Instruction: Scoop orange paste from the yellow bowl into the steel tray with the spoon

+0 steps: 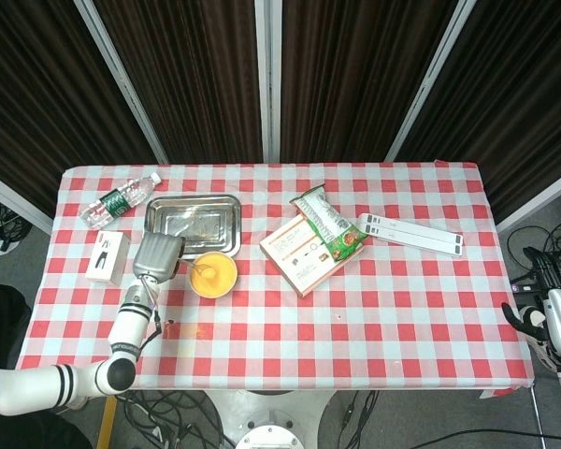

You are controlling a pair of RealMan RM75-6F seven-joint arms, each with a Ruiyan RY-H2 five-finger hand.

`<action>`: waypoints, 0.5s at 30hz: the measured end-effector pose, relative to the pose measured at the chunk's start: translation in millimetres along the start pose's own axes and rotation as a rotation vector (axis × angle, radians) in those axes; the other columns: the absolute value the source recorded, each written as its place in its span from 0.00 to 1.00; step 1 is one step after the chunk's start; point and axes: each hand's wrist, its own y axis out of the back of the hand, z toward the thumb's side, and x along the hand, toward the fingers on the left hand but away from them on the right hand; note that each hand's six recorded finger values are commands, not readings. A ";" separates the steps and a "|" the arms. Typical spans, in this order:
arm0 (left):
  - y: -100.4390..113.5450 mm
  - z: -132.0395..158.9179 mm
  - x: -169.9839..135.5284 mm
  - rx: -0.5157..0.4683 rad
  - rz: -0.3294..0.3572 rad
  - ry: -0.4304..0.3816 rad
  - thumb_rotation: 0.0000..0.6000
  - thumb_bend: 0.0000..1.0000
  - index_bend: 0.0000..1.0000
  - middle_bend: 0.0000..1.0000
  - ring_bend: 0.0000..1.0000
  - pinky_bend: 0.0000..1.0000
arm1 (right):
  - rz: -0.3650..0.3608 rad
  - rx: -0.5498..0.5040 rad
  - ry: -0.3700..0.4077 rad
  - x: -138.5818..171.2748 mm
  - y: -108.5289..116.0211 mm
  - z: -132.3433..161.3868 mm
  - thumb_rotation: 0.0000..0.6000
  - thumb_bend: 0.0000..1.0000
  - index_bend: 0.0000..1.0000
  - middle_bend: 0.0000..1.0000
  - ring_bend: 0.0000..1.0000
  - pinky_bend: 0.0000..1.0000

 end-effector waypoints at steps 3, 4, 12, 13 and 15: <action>4.3 -0.2 -1.0 0.062 0.052 0.007 1.00 0.46 0.70 0.99 0.96 0.98 | -0.002 0.002 -0.003 0.5 1.2 -0.8 1.00 0.23 0.01 0.07 0.00 0.06; 5.6 0.3 -1.7 0.086 0.074 0.008 1.00 0.46 0.70 0.99 0.96 0.98 | -0.001 0.003 -0.003 0.5 1.1 -0.9 1.00 0.23 0.01 0.07 0.00 0.06; 15.2 13.5 -8.1 0.402 0.339 -0.002 1.00 0.46 0.70 0.98 0.95 0.97 | 0.002 0.001 -0.002 -0.3 0.3 -0.3 1.00 0.23 0.01 0.07 0.00 0.06; 15.2 15.8 -8.8 0.439 0.369 -0.004 1.00 0.46 0.70 0.98 0.95 0.97 | 0.002 0.001 -0.002 -0.6 0.2 0.0 1.00 0.23 0.01 0.07 0.00 0.06; 13.7 21.7 -10.6 0.516 0.421 -0.012 1.00 0.46 0.70 0.98 0.95 0.97 | 0.003 -0.001 -0.001 -0.9 0.0 0.6 1.00 0.23 0.01 0.07 0.00 0.06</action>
